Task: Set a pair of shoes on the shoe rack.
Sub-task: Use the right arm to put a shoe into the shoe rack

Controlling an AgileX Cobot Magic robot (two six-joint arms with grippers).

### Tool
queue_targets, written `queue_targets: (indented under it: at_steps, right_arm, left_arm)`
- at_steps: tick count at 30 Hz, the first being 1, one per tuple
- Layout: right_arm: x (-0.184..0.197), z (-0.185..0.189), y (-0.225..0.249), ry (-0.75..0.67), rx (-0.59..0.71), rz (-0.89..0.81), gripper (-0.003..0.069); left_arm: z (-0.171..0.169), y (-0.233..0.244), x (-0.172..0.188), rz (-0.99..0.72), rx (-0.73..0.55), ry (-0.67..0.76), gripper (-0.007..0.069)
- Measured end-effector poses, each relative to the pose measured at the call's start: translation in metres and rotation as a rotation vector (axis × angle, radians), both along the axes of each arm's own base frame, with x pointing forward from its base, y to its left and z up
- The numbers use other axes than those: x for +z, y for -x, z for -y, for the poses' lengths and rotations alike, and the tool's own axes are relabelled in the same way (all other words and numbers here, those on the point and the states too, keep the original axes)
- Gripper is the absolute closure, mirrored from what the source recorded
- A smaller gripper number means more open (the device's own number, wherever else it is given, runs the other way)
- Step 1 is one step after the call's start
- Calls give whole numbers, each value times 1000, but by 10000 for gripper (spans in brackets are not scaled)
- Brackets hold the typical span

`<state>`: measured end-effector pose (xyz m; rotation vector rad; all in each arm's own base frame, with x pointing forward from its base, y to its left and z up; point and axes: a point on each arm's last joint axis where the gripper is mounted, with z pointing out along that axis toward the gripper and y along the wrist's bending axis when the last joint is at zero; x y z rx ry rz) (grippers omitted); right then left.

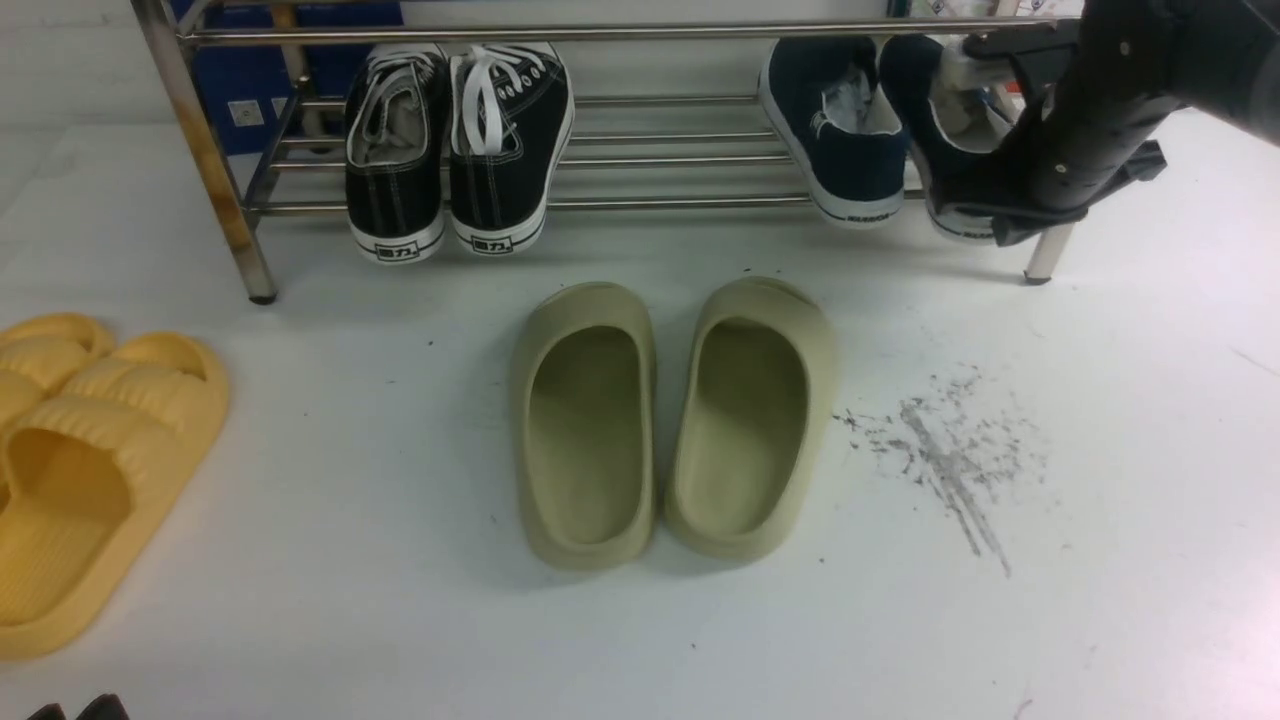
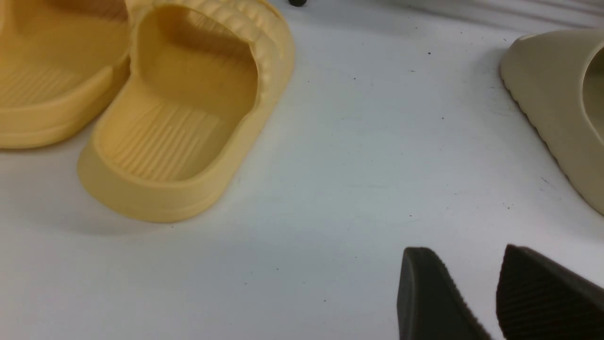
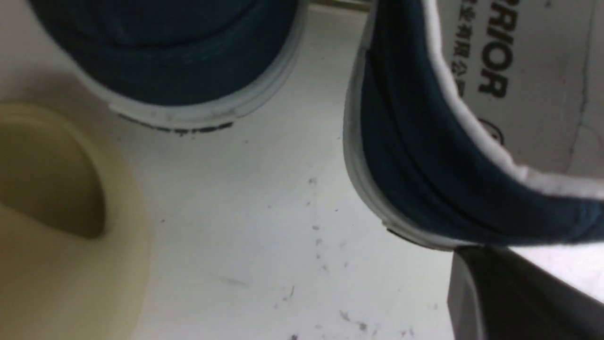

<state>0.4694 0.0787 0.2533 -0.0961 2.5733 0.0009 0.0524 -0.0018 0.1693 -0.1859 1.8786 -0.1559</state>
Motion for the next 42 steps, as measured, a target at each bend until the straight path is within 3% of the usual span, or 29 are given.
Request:
queue_targets:
  at_steps: [16,23,26,31,34,38,42]
  right_arm:
    - [-5,-4,-4,-86,-51,17,657]
    - [17,-5,2,-113,-47,59,638]
    - [37,-4,7,-109,-23,114,579]
    - [59,-2,20,-98,-8,120,328]
    - [60,-1,26,-88,-1,76,226]
    - [73,-3,39,-103,57,32,203]
    - [103,-4,63,-130,130,32,291]
  left_arm:
    - [0,0,0,0,0,0,386]
    - [0,0,0,0,0,0,386]
    - [0,0,0,0,0,0,386]
    - [0,0,0,0,0,0,386]
    - [0,0,0,0,0,0,386]
    - [0,0,0,0,0,0,386]
    - [0,0,0,0,0,0,386]
